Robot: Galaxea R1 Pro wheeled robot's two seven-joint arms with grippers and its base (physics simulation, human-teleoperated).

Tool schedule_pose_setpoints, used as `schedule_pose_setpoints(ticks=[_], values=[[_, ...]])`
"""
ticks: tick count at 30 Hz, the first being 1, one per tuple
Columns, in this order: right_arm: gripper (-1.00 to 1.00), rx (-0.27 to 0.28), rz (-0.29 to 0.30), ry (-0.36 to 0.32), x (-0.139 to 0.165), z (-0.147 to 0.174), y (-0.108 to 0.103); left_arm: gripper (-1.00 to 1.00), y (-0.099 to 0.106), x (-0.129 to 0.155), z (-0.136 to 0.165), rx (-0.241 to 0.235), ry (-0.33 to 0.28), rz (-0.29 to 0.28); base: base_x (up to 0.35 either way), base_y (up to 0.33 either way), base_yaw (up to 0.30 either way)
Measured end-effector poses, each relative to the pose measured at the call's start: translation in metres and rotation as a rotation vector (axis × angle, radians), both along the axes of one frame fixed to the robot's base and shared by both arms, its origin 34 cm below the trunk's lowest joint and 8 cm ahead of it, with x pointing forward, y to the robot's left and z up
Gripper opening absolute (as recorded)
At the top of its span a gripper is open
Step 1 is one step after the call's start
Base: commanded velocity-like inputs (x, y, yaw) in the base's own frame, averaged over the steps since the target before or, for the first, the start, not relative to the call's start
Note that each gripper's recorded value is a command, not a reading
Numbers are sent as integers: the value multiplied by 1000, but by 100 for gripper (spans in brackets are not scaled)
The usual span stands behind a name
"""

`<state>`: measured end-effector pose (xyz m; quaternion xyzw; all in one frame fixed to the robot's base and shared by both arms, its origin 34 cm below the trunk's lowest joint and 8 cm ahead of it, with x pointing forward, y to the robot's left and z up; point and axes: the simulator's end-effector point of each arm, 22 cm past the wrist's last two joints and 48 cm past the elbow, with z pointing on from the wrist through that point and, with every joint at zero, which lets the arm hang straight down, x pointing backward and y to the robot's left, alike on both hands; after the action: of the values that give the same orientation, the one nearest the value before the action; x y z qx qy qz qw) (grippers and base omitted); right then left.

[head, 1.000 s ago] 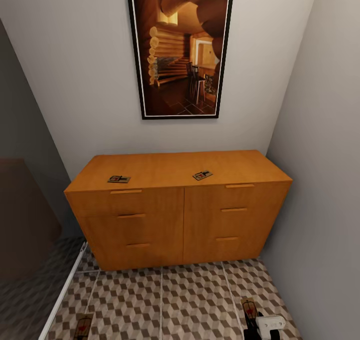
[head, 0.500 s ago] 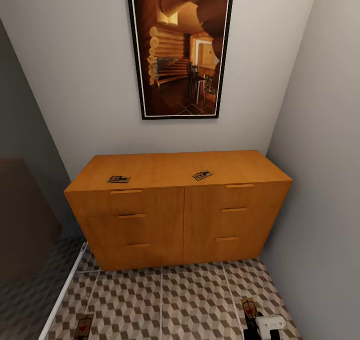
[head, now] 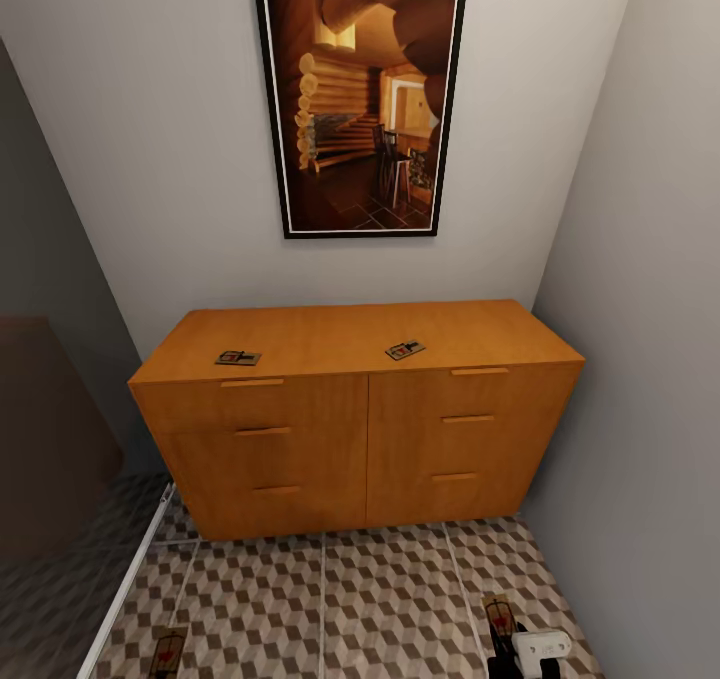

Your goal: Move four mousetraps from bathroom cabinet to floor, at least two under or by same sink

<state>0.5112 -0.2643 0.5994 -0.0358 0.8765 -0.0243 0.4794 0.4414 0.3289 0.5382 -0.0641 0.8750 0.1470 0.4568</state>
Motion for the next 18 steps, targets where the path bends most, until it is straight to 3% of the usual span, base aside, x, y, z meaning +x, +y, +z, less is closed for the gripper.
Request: schedule_pose_setpoints(ticks=[6,18], values=[[-100,-1,-1,1,0,0,0,-100,0,-1,-1,-1,5,-1,0,0,115],[-100,-1,-2,1,0,0,0,-100,-1,-1,-1,-2,6,-1,0,0,273]])
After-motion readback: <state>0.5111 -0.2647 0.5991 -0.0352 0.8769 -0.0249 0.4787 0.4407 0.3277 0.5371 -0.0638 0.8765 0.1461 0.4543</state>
